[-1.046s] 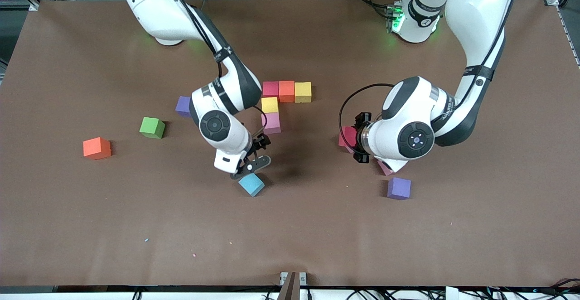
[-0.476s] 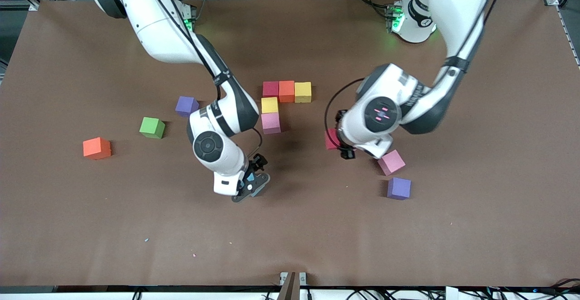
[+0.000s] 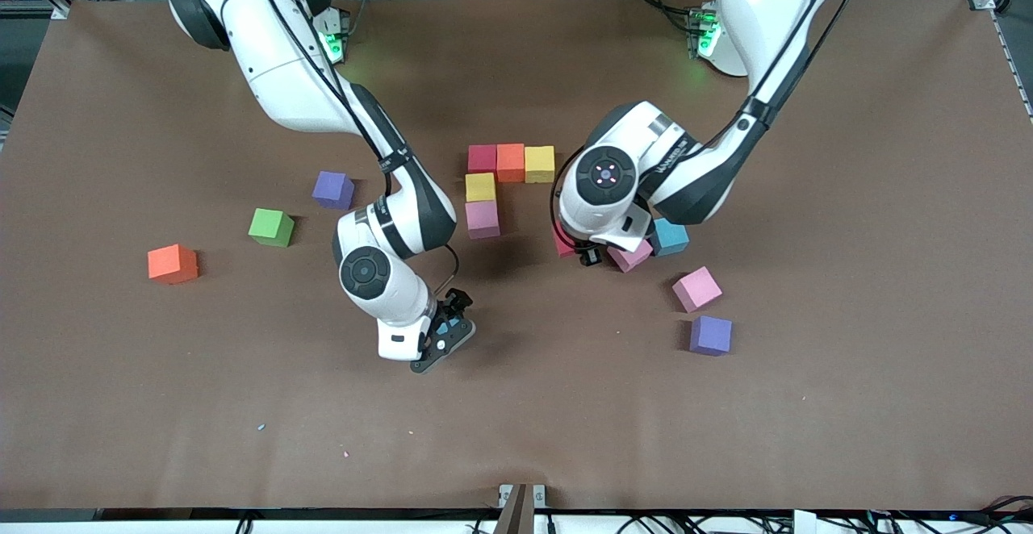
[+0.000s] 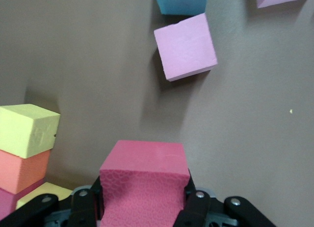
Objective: Arrange 11 blocks into digit 3
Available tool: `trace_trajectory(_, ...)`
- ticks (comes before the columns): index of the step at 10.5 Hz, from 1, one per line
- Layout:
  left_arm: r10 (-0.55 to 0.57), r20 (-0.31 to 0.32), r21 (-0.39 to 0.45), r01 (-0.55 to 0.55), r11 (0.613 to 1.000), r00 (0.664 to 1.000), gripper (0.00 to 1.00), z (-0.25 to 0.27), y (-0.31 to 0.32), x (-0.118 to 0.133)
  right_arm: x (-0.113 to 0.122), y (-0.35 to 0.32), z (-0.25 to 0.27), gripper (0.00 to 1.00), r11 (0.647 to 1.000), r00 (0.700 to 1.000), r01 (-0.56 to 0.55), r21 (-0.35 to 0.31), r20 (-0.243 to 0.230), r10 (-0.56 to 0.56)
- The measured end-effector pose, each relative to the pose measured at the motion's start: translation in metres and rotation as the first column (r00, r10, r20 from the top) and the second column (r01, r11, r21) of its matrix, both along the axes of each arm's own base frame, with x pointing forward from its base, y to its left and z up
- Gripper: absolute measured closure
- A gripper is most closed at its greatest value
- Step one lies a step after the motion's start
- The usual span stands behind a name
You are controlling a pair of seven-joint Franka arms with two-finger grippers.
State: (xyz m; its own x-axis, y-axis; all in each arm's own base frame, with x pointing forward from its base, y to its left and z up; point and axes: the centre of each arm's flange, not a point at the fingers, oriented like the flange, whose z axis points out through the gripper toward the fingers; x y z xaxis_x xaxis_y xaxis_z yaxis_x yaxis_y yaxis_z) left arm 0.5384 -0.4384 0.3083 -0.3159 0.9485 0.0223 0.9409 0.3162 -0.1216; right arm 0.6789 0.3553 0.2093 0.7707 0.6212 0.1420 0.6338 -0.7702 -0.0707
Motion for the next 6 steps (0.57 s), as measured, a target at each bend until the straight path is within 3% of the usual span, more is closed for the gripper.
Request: trace_trajectory(6,-0.095,0.064,-0.010,0.096,0.995,0.993,0.41,-0.049,-0.051,-0.069,0.006,0.001,0.008,0.00,1.000,1.000,0.002,0.012,0.023,-0.002)
